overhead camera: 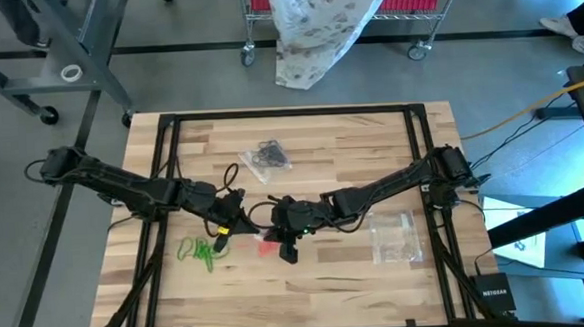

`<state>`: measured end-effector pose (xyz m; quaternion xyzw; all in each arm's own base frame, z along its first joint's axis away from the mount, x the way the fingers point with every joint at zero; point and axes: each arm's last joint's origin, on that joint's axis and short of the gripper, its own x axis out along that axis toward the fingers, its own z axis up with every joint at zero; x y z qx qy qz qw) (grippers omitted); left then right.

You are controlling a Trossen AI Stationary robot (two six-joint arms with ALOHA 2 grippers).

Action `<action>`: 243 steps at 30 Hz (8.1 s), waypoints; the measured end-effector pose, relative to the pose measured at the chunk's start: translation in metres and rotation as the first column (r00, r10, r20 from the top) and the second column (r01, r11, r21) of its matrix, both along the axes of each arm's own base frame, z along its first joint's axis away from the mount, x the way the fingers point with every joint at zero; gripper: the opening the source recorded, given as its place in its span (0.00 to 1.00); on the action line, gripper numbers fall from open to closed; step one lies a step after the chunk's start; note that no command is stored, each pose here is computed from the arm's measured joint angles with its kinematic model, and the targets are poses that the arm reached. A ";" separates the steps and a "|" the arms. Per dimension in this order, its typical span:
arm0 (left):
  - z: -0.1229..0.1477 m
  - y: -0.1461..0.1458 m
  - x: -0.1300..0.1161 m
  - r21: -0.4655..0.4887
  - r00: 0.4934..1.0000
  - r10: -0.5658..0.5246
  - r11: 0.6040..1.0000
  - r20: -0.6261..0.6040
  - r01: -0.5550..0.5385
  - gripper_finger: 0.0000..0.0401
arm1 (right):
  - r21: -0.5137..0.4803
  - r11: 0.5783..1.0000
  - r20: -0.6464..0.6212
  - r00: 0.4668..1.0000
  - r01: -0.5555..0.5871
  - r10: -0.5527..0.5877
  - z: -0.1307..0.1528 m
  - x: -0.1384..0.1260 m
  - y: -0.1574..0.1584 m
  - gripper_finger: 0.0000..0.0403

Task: Sort rubber bands
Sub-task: Close the transparent zip bag

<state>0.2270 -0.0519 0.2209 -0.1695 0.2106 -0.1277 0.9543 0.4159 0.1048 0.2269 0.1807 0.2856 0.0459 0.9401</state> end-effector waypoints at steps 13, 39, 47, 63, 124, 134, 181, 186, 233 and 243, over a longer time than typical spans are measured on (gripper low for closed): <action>0.001 0.000 0.000 0.004 1.000 0.001 1.000 0.005 -0.001 0.00 | -0.045 0.999 -0.014 1.000 0.021 -0.022 -0.002 -0.001 -0.001 0.00; 0.019 0.008 -0.036 0.039 0.999 0.003 0.999 -0.033 -0.002 0.00 | -0.023 1.000 -0.140 0.990 -0.002 -0.001 -0.010 -0.009 -0.001 0.00; 0.016 0.008 -0.035 0.002 0.998 0.026 1.000 -0.059 -0.026 0.12 | -0.020 1.000 -0.112 0.994 0.004 -0.007 -0.008 -0.007 -0.001 0.00; -0.002 -0.002 -0.014 0.012 0.996 0.016 1.000 -0.087 -0.016 0.42 | -0.020 1.000 -0.100 0.995 0.010 -0.012 -0.007 -0.006 -0.001 0.00; -0.029 -0.009 0.023 0.066 0.998 0.057 0.996 -0.012 -0.056 0.00 | -0.038 0.999 -0.095 0.995 0.029 -0.032 -0.007 -0.006 -0.003 0.00; -0.030 -0.008 0.019 0.095 0.997 0.052 0.994 -0.051 -0.047 0.00 | -0.056 0.998 -0.237 0.971 0.005 -0.018 -0.016 -0.014 -0.004 0.00; -0.025 -0.006 0.021 0.082 0.999 0.031 0.996 -0.016 -0.029 0.00 | -0.104 0.987 -0.316 0.945 -0.126 0.088 -0.019 -0.021 -0.017 0.28; -0.027 -0.005 0.021 0.092 0.999 0.029 0.995 -0.030 -0.026 0.00 | -0.096 0.984 -0.308 0.945 -0.149 0.113 -0.009 -0.026 -0.017 0.21; -0.027 0.009 0.027 -0.071 0.998 0.042 0.996 -0.056 -0.046 0.41 | -0.121 0.989 -0.221 0.974 -0.080 0.052 -0.012 -0.015 -0.017 0.00; -0.036 0.008 0.033 -0.046 0.998 0.039 0.998 -0.053 -0.041 0.36 | -0.127 0.988 -0.172 0.983 -0.087 0.064 -0.008 -0.012 -0.016 0.00</action>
